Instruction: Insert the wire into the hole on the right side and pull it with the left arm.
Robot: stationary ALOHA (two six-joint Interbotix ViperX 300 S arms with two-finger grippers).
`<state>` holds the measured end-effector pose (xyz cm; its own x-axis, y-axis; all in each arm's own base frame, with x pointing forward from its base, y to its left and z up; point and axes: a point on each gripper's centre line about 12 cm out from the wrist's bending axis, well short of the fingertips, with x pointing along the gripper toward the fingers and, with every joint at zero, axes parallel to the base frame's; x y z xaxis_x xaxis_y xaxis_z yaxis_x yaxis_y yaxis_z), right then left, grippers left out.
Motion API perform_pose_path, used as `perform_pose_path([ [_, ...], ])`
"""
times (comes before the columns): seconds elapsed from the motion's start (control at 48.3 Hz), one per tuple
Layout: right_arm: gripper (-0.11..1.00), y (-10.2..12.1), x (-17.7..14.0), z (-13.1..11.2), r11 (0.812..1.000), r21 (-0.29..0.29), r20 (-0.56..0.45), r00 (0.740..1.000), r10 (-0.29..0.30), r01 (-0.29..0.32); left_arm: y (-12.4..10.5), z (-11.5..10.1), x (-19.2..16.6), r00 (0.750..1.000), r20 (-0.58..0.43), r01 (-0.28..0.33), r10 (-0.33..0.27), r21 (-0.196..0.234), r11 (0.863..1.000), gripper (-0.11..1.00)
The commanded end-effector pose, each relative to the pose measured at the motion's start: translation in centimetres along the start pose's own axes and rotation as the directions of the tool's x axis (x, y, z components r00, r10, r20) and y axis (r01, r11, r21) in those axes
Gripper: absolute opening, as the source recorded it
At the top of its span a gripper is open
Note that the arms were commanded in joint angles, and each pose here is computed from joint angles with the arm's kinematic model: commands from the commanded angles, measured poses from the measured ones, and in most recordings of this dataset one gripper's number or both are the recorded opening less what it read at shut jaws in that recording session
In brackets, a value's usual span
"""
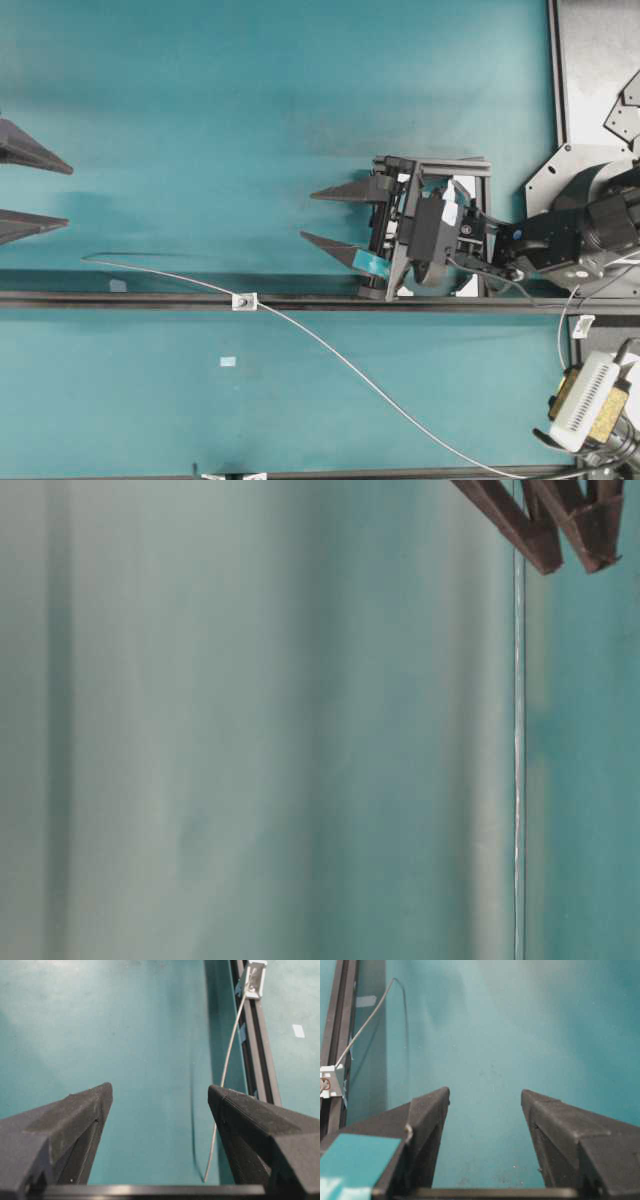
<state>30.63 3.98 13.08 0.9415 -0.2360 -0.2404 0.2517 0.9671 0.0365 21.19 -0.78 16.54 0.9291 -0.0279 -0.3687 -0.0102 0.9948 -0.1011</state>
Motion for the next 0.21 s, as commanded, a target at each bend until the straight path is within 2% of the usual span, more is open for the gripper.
perform_pose_path([
  [0.0,0.69,0.05,0.00,0.92,1.000,0.014,0.029,1.000,0.001,-0.002,-0.04,0.86,0.12,1.000,0.031,0.001,-0.001,0.002,1.000,0.88],
  [0.186,0.69,0.03,-0.17,1.36,1.000,0.020,0.042,0.999,0.004,-0.004,-0.09,1.30,0.15,0.999,0.043,0.003,-0.003,0.004,1.000,0.88],
])
